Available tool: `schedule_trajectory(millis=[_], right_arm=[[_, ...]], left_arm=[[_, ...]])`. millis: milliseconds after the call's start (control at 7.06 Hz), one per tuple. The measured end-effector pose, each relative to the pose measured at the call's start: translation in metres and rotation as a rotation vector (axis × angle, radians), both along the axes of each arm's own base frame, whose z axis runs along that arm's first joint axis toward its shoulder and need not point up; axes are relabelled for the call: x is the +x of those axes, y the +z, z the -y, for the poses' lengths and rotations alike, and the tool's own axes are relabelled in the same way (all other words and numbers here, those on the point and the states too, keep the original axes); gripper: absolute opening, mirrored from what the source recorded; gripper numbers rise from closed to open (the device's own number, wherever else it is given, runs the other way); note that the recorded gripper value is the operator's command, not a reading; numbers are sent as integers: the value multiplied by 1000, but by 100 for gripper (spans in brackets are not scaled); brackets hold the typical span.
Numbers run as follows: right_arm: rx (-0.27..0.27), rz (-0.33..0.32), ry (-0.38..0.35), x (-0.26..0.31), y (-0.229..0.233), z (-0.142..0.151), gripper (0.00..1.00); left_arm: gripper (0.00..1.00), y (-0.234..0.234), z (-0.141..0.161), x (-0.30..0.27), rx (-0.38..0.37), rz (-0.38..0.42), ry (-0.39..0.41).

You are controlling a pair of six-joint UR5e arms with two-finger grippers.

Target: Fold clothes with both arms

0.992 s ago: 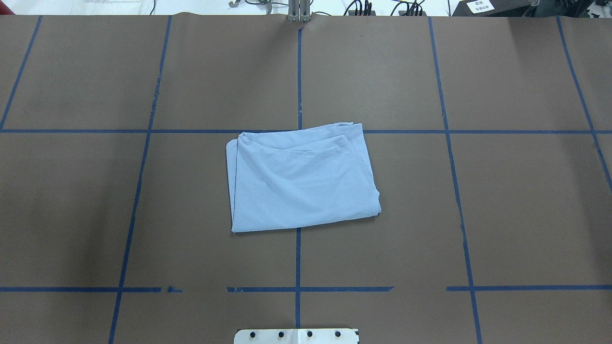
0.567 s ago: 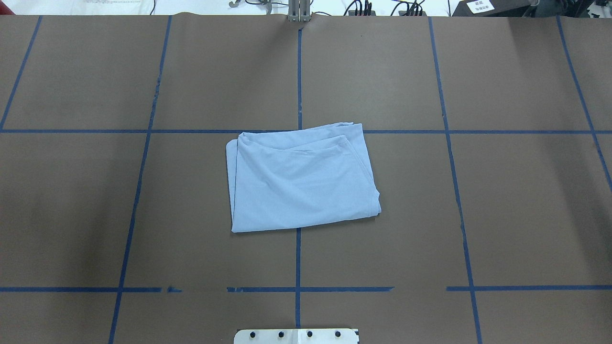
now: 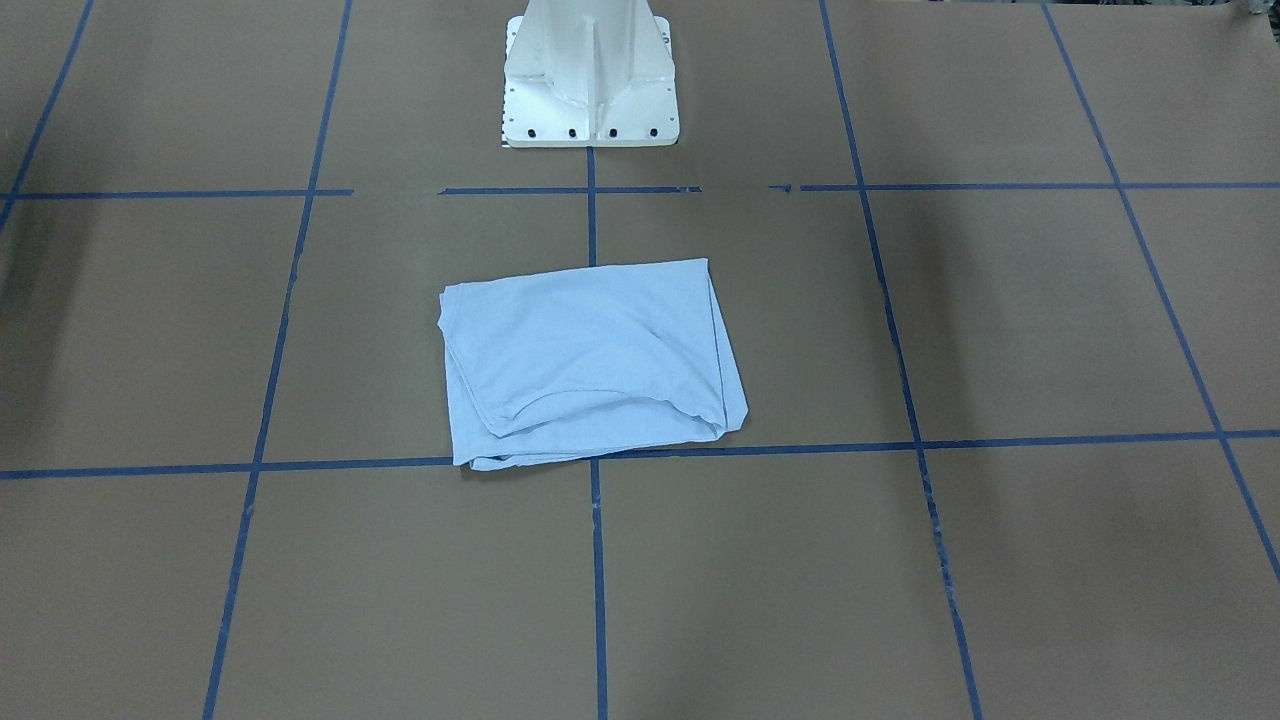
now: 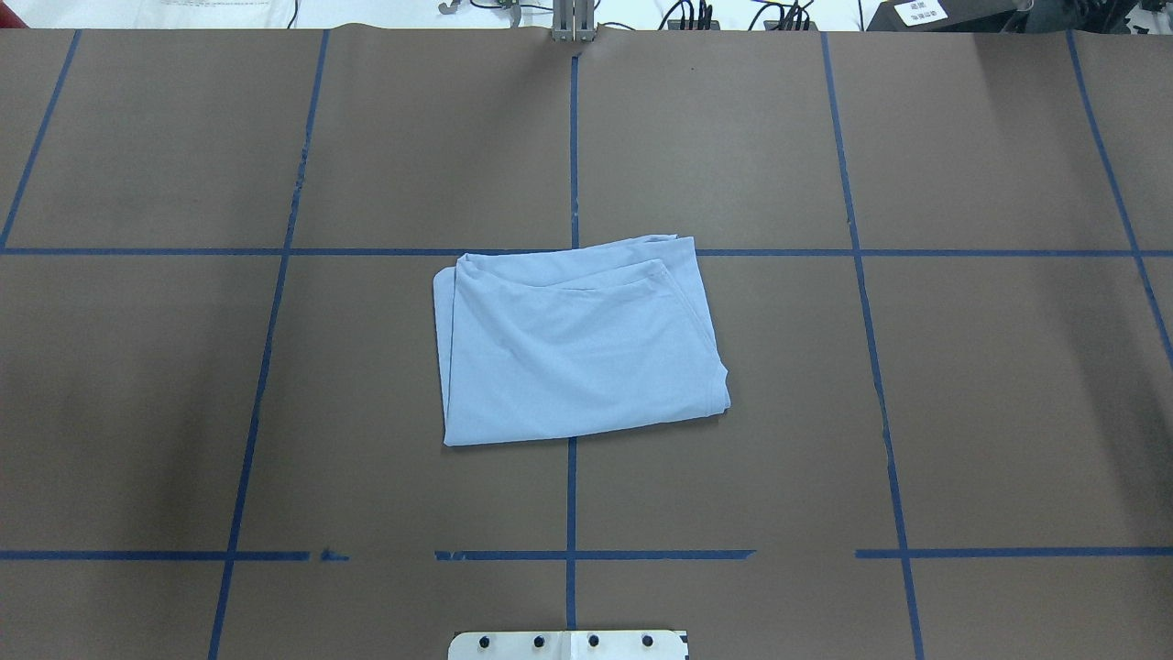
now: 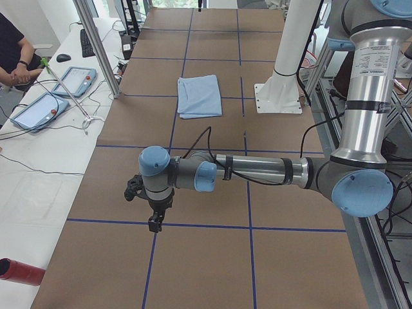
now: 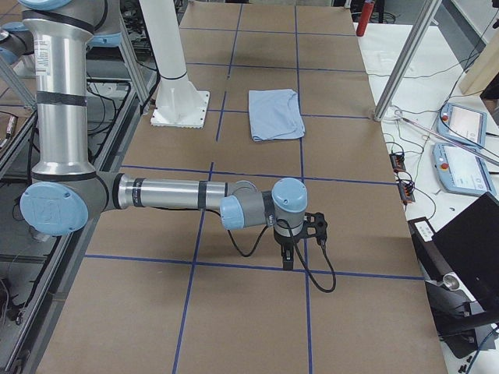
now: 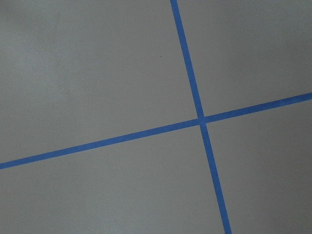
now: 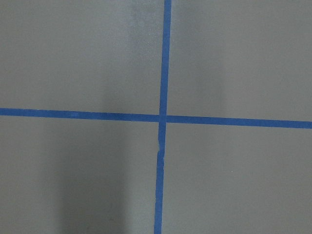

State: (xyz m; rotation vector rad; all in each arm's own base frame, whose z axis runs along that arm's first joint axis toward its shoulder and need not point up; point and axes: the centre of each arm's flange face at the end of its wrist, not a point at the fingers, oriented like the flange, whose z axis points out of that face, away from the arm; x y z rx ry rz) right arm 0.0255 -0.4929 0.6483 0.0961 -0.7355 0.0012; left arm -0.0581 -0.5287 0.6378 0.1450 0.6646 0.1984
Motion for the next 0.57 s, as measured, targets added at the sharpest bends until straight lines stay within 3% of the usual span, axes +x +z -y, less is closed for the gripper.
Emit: schedule_trajectory(millis=[567], right_arm=[[0, 33, -6, -3, -3, 0, 100]], left_arm=[[100, 1, 0, 0, -19, -7, -17]])
